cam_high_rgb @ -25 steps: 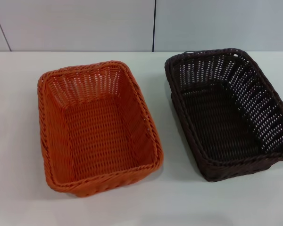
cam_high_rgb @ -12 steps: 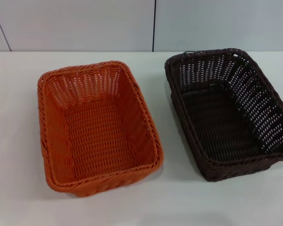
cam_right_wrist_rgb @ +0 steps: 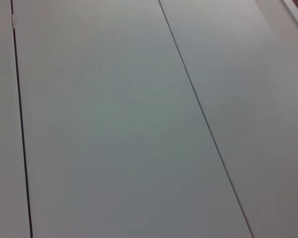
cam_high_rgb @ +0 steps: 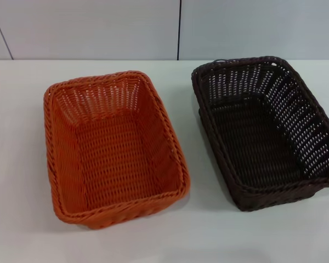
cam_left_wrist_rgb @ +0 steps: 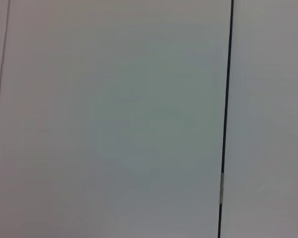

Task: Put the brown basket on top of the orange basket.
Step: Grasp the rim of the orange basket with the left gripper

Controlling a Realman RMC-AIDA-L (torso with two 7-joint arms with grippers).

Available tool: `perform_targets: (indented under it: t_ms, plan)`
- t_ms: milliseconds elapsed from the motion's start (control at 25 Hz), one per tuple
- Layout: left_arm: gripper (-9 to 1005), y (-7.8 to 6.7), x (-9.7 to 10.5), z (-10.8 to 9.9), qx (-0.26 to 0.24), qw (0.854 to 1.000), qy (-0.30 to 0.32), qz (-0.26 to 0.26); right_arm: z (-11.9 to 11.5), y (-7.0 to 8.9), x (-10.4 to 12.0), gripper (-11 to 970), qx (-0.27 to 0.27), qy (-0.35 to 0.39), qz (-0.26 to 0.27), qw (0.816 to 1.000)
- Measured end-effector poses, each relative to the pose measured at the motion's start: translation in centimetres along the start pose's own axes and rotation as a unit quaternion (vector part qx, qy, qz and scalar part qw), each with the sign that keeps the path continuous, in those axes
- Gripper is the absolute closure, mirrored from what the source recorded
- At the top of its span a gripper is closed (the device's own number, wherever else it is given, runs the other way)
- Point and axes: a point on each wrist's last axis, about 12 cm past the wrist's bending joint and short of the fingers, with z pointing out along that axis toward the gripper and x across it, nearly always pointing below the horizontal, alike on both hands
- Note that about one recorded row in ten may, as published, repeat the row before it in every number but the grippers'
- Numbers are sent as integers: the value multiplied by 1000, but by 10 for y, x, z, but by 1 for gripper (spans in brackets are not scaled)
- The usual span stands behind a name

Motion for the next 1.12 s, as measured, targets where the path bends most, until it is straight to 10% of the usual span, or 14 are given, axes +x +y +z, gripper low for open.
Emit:
perform_targets:
  t_ms: [600, 800, 1120]
  plan:
    - [230, -41, -83, 67, 48, 990, 127, 50, -5, -2, -1, 136, -2, 0, 2, 1000]
    - [231, -65, -145, 76, 80, 951, 287, 76, -6, -2, 0, 136, -1, 3, 2, 1000]
    - [233, -75, -179, 75, 103, 932, 333, 104, -4, -1, -2, 136, -3, -3, 24, 1000]
